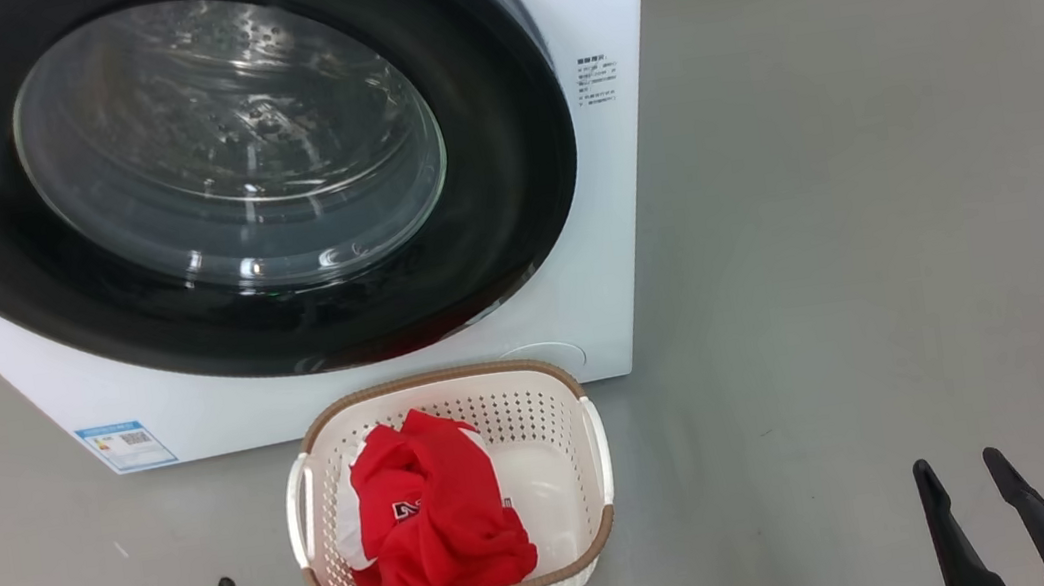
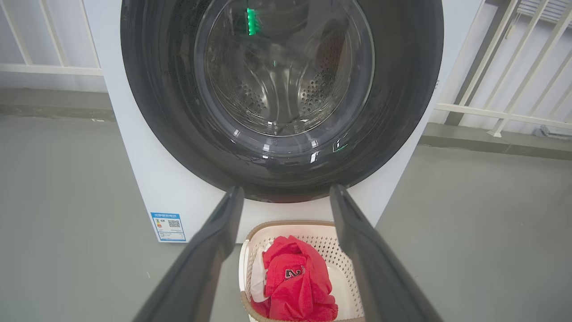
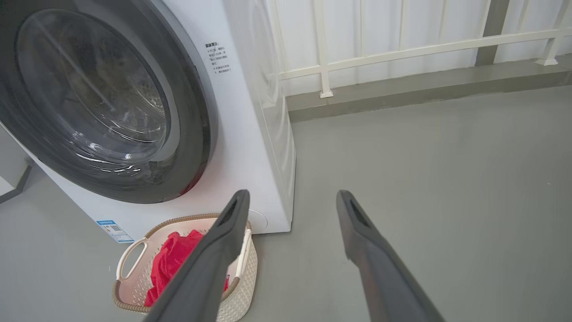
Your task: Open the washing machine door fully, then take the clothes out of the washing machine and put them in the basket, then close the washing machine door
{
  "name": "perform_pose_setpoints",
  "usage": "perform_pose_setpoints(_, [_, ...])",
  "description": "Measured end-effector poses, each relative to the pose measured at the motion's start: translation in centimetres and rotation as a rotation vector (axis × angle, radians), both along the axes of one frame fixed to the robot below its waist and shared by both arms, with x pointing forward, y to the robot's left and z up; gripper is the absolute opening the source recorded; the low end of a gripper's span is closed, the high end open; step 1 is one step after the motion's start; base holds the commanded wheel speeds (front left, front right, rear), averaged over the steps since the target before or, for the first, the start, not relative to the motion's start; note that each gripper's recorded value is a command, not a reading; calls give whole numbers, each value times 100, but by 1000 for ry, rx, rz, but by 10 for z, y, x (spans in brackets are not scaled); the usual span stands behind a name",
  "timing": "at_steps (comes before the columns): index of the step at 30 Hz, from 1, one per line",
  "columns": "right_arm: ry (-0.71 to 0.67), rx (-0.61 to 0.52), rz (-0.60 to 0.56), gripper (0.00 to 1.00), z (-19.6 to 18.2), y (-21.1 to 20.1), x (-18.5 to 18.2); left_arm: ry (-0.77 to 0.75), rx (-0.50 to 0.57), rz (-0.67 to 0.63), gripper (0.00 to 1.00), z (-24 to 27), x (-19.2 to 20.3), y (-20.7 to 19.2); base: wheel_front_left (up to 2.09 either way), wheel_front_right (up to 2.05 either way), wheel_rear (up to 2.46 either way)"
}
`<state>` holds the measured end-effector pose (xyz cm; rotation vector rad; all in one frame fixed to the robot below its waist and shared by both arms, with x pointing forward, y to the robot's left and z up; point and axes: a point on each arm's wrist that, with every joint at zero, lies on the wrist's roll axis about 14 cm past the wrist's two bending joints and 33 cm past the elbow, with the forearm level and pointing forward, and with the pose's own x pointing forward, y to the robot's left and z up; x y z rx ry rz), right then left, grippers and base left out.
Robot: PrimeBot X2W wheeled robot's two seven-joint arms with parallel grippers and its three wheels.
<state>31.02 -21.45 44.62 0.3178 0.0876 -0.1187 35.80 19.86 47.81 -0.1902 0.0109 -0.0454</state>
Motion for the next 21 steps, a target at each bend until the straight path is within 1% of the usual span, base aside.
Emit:
perform_pose_setpoints(1, [1, 0, 0, 100, 0, 0, 0, 0, -1, 2, 100, 0, 0, 0, 0, 0, 0])
perform_pose_setpoints(2, [4, 1, 1, 0, -1, 0, -1, 2, -2, 2, 0, -1, 0, 0, 0, 0, 0])
perform_pose_setpoints(8, [83, 31, 3, 0, -26, 8, -11, 86, -41, 2, 0, -26, -8, -11, 0, 0, 0])
perform_pose_setpoints(21, [89, 149, -31, 0, -28, 7, -11, 119, -167, 39, 0, -31, -10, -7, 0, 0, 0])
